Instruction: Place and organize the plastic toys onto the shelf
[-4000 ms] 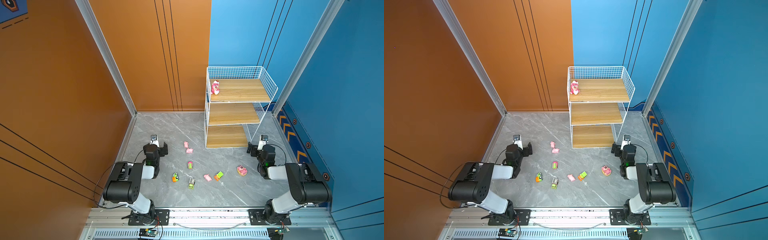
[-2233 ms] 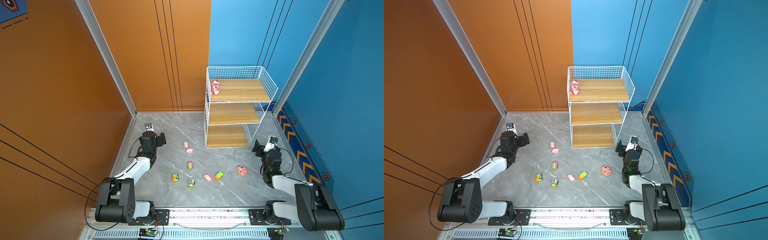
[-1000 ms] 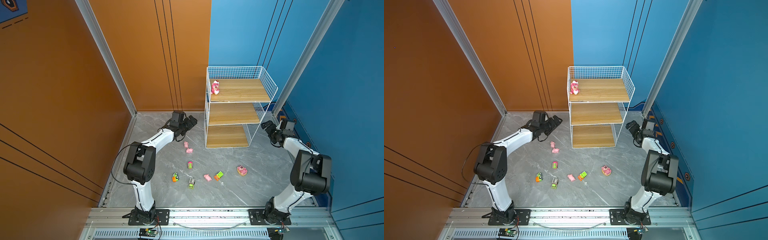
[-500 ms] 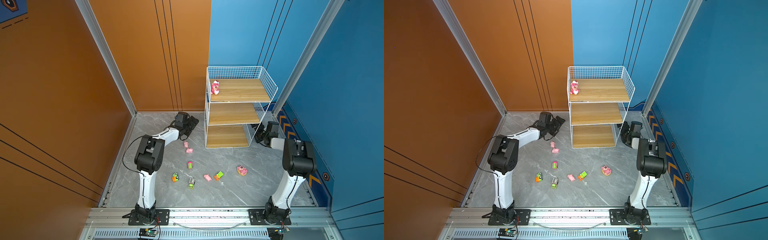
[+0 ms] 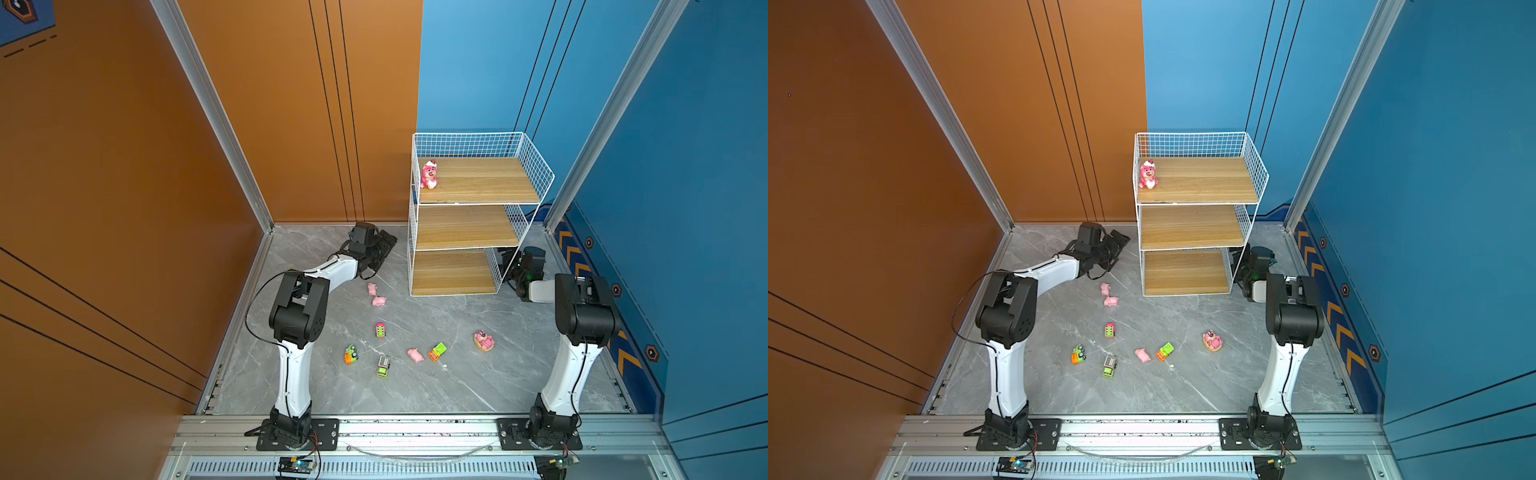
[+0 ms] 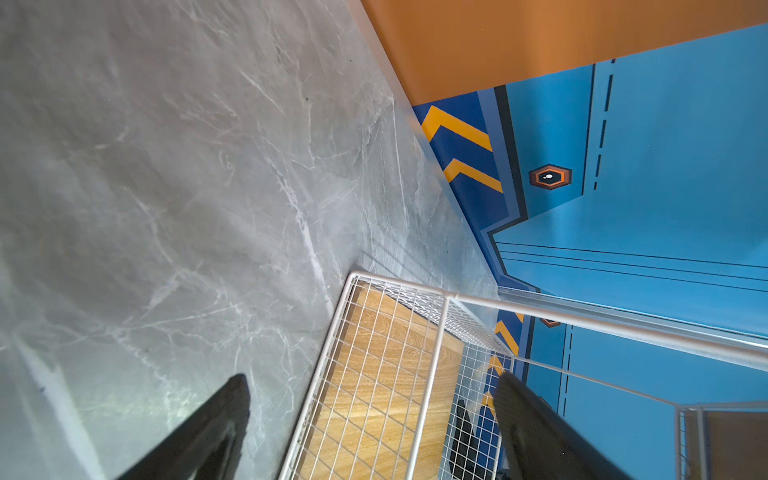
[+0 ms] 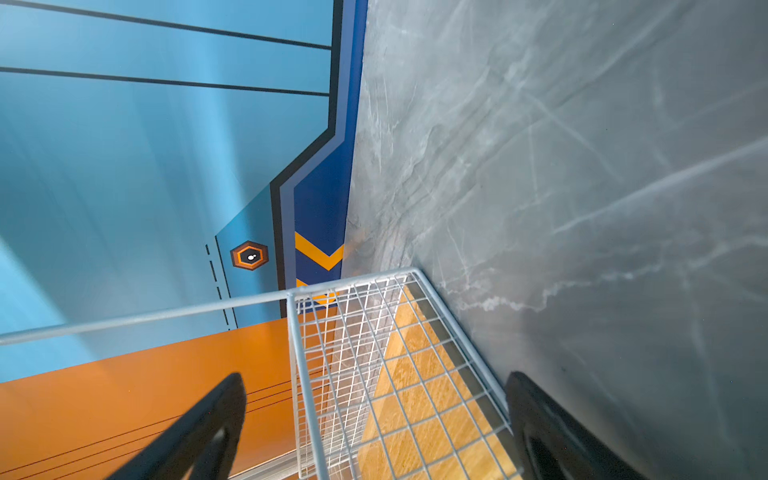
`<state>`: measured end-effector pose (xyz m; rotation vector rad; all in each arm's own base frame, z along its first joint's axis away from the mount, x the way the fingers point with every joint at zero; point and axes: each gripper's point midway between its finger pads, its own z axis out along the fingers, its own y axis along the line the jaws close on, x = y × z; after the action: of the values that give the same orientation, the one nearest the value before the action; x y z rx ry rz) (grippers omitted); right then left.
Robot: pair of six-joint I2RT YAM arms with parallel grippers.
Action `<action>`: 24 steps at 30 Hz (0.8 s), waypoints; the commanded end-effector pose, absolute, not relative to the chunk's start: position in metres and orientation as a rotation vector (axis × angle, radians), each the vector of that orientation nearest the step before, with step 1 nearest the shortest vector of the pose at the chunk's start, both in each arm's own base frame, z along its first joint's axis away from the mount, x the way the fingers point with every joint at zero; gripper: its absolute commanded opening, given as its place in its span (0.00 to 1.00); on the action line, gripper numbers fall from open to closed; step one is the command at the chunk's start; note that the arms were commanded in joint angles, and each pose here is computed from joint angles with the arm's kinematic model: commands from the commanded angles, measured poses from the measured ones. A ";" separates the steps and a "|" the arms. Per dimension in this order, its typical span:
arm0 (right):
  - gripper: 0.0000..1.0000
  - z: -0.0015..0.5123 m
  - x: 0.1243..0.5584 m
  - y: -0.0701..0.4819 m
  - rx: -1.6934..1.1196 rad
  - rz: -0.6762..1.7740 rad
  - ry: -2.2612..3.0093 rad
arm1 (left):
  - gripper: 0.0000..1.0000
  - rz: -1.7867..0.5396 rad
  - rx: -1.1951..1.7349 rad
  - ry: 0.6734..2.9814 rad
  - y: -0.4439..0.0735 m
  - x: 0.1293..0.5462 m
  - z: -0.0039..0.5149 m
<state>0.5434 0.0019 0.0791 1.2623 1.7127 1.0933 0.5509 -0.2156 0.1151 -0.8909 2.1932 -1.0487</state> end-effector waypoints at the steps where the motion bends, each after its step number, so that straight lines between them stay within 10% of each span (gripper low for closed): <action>1: 0.98 0.079 0.545 0.038 1.231 1.154 1.731 | 0.93 -1.025 -0.924 2.178 -0.198 0.553 0.112; 24: 0.99 0.069 0.577 0.113 1.184 1.185 1.781 | 0.94 -0.975 -0.972 2.151 -0.129 0.539 0.117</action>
<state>0.5733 0.0847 0.0663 1.2057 1.7521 1.1386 0.5436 -0.1334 0.1026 -1.0229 2.1544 -0.9637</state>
